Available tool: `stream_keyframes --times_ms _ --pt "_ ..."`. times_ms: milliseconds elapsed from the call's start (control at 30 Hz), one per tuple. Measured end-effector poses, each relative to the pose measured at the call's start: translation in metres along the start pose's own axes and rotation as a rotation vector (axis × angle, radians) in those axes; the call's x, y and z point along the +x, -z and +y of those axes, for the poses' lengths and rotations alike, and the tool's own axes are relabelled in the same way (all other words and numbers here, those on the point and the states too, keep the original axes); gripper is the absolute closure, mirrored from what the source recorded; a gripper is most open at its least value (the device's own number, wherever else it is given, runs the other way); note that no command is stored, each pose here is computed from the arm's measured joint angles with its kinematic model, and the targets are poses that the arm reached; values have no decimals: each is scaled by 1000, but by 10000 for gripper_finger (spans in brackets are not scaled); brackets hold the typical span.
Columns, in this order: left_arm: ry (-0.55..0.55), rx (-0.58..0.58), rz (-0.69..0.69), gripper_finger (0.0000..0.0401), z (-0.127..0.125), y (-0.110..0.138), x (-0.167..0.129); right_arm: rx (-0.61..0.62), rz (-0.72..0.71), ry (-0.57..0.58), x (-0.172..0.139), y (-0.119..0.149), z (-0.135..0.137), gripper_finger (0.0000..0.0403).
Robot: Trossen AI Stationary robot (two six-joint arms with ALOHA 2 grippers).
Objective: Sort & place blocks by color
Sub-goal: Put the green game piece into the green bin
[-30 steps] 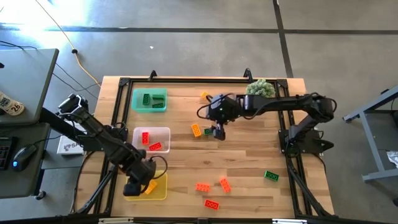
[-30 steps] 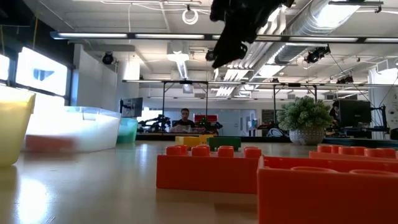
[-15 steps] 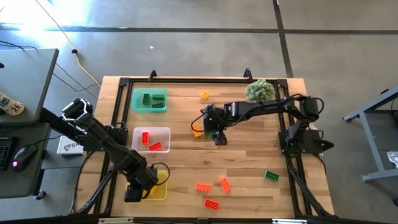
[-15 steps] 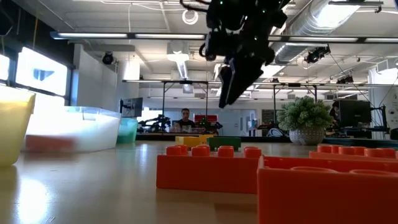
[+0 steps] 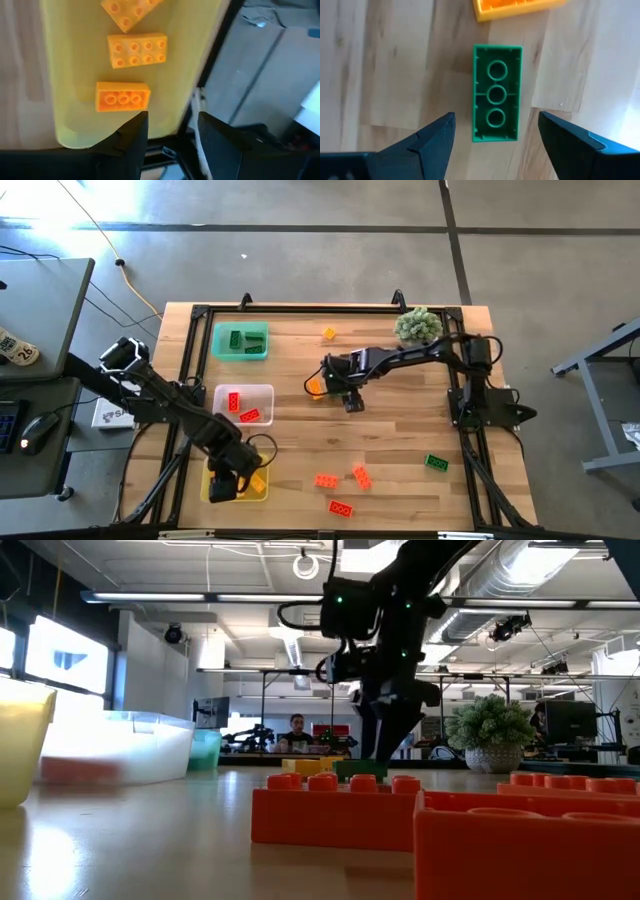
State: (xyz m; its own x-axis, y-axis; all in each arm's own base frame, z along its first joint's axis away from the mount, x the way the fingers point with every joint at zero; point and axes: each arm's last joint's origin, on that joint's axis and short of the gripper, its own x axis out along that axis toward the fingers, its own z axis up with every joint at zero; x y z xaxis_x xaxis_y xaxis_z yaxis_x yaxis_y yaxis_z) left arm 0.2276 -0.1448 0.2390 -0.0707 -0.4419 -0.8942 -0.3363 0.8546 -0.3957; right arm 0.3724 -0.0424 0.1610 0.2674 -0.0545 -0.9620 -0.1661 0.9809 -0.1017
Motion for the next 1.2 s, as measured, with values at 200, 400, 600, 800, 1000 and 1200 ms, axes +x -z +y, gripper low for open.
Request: stream_keyframes --times_ms 200,400,600,800,1000,1200 --pt "63 11 8 240 -3 -5 -7 20 10 -19 9 2 -7 147" --pt "96 36 -37 240 -4 -14 -22 29 10 -50 16 3 -8 192" --pt "76 40 -99 240 7 -27 -31 27 7 -62 16 3 -8 261" --pt "20 80 -134 240 25 -37 -39 32 -8 -98 15 2 -8 295" --pt "-96 159 -211 240 44 -42 -54 69 13 -114 12 5 -7 295" --pt "-200 226 -343 240 67 -45 -80 142 1 -111 -2 -1 -10 295"
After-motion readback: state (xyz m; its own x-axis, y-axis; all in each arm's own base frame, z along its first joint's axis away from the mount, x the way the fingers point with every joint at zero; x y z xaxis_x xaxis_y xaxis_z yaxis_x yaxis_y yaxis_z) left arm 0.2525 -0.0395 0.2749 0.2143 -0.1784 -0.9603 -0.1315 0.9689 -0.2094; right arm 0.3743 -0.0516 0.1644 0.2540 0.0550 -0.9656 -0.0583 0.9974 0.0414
